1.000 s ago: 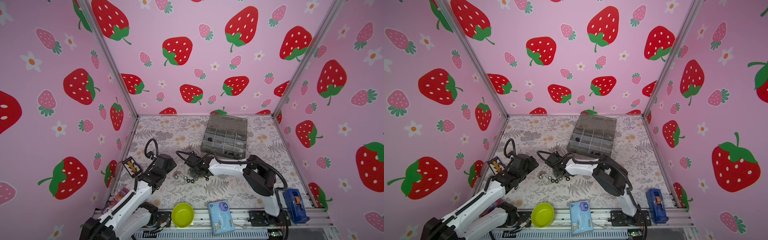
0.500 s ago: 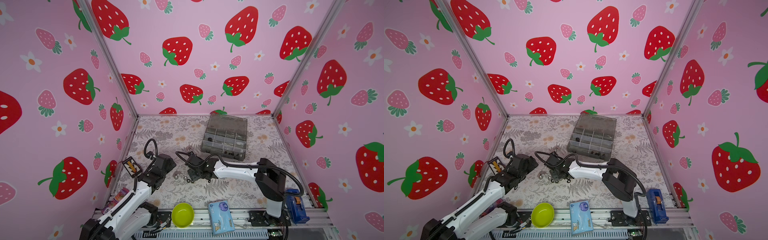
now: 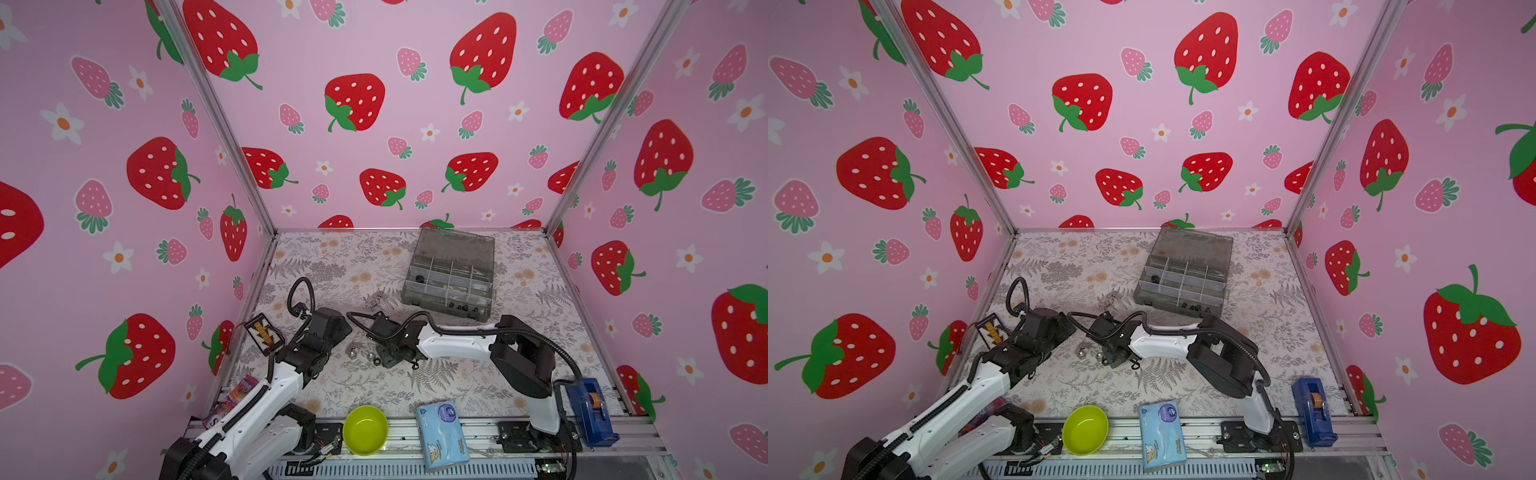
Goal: Sort the screws and nuts into containers
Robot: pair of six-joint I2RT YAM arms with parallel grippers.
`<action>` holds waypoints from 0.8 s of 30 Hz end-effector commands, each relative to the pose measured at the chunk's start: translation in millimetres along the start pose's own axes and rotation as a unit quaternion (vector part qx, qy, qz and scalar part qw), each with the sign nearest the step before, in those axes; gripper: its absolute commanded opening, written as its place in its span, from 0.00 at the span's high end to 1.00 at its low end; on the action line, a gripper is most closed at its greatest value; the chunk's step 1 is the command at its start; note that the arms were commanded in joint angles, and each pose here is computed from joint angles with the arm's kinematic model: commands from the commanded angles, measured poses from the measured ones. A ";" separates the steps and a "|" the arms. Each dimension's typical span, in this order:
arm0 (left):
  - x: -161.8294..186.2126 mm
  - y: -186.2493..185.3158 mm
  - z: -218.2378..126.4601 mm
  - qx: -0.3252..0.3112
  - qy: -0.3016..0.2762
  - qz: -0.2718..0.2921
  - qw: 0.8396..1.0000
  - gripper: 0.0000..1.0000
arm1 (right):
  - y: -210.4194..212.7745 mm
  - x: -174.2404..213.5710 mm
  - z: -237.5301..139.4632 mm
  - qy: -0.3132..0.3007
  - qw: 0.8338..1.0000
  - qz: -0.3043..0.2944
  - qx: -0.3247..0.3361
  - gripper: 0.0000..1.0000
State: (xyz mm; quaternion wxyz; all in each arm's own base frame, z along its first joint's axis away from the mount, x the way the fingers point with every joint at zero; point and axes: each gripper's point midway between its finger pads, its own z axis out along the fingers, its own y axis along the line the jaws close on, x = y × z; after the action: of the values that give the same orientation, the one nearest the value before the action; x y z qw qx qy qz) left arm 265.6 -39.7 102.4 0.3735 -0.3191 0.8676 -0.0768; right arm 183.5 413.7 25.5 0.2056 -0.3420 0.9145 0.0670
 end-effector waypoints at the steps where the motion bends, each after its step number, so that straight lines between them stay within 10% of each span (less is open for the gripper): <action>1: -9.4 -3.5 -3.3 -0.002 -0.011 -0.007 1.000 0.01 | -3.5 1.9 2.6 0.008 1.000 -0.003 0.014 0.44; 24: -8.7 -4.0 -3.0 0.001 -0.009 -0.010 1.000 0.01 | -8.6 4.4 9.1 0.013 1.000 0.003 0.007 0.61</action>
State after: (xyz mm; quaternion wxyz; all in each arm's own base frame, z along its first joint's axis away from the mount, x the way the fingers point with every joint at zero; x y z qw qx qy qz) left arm 265.5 -40.2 101.3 0.3712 -0.3188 0.8687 -0.0772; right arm 189.2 412.6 22.8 0.2036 -0.3367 0.9168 0.0685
